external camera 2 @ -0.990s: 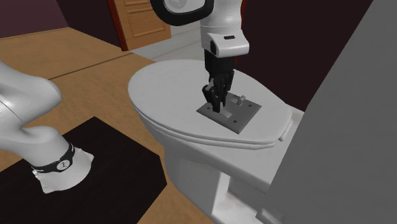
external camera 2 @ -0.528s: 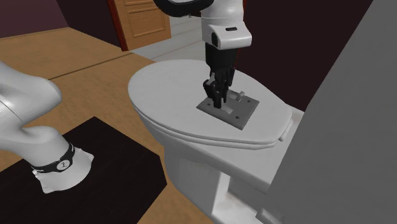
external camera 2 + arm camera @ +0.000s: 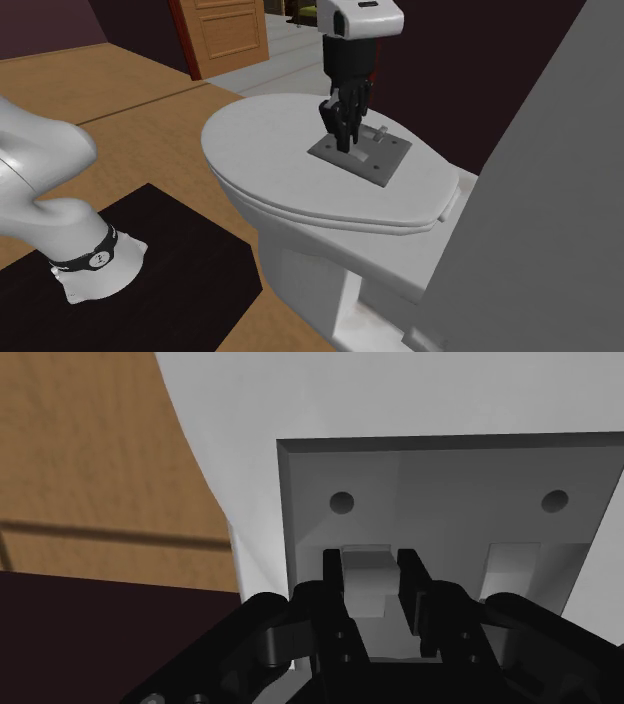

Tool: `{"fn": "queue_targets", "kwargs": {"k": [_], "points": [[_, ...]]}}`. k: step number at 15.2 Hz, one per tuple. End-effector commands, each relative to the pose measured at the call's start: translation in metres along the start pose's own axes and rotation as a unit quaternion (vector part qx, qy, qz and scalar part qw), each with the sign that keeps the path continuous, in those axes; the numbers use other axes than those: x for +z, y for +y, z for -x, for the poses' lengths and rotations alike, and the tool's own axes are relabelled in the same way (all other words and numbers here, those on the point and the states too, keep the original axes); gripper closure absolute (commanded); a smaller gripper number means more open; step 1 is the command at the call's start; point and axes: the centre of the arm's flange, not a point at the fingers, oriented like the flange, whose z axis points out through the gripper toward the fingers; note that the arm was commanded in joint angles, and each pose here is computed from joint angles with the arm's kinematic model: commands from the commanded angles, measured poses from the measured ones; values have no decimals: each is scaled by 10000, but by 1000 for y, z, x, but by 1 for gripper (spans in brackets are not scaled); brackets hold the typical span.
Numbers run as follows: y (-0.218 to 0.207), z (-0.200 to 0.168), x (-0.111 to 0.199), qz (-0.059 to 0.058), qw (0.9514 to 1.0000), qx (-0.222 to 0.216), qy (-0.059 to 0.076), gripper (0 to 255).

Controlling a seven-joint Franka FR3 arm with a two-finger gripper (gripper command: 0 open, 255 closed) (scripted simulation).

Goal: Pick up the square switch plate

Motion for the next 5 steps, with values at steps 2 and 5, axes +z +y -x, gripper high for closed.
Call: {"fn": "queue_targets", "kwargs": {"k": [2, 5], "points": [[-1, -1, -17, 0, 10000, 1, 0, 255], [-1, -2, -23, 0, 10000, 1, 0, 255]]}}
